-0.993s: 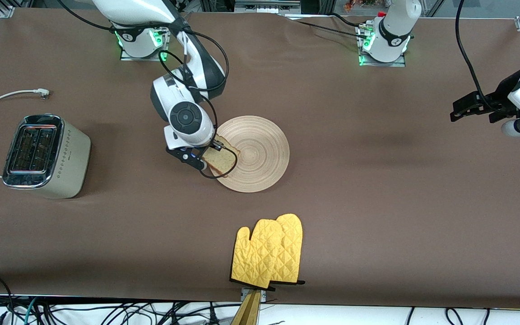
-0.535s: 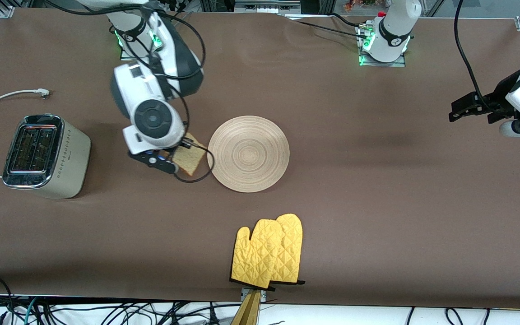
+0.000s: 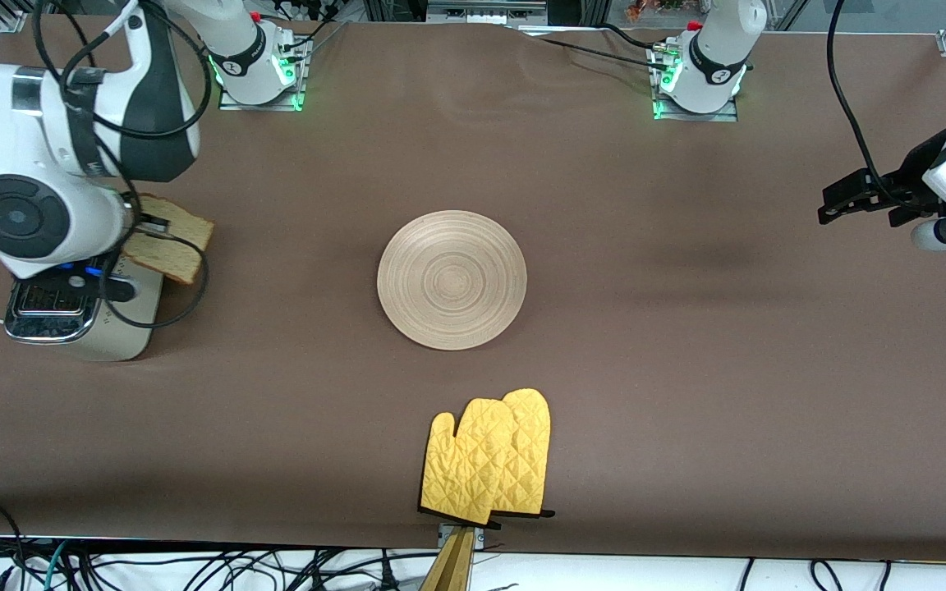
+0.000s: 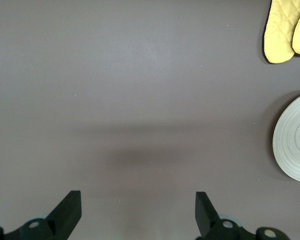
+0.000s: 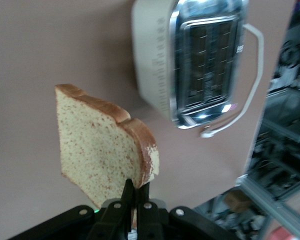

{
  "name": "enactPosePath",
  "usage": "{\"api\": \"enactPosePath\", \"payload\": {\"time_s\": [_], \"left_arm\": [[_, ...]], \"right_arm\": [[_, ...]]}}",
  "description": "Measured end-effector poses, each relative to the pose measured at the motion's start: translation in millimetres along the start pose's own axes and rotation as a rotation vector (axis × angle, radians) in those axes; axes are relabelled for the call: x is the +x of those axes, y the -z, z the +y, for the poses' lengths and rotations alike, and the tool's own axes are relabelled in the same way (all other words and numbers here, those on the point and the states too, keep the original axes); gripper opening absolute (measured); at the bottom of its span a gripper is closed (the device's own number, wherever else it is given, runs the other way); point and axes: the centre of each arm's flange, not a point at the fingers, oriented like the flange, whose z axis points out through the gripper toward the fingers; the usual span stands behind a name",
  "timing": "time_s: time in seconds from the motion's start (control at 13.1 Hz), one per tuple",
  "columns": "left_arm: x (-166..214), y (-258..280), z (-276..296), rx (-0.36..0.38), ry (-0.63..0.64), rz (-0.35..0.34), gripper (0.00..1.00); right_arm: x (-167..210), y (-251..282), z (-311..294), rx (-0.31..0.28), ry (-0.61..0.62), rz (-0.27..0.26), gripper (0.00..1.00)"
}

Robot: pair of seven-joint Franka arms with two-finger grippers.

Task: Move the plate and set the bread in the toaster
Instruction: 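Lift the bread with the right gripper and carry it above the toaster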

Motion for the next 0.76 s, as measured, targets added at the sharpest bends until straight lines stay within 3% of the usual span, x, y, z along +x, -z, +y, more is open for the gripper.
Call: {"api": "enactPosePath", "payload": {"time_s": [0.46,0.76], "left_arm": [[0.1,0.2,-0.5,0.000,0.001,0.001,1.00],[0.2,0.2,-0.6,0.000,0.001,0.001,1.00]], "right_arm": [[26.9,-22.6,79.6,-0.103,0.058,0.006,0.05],[65.6,-64.3,144.1,-0.096,0.118,0.030,0.05]]}}
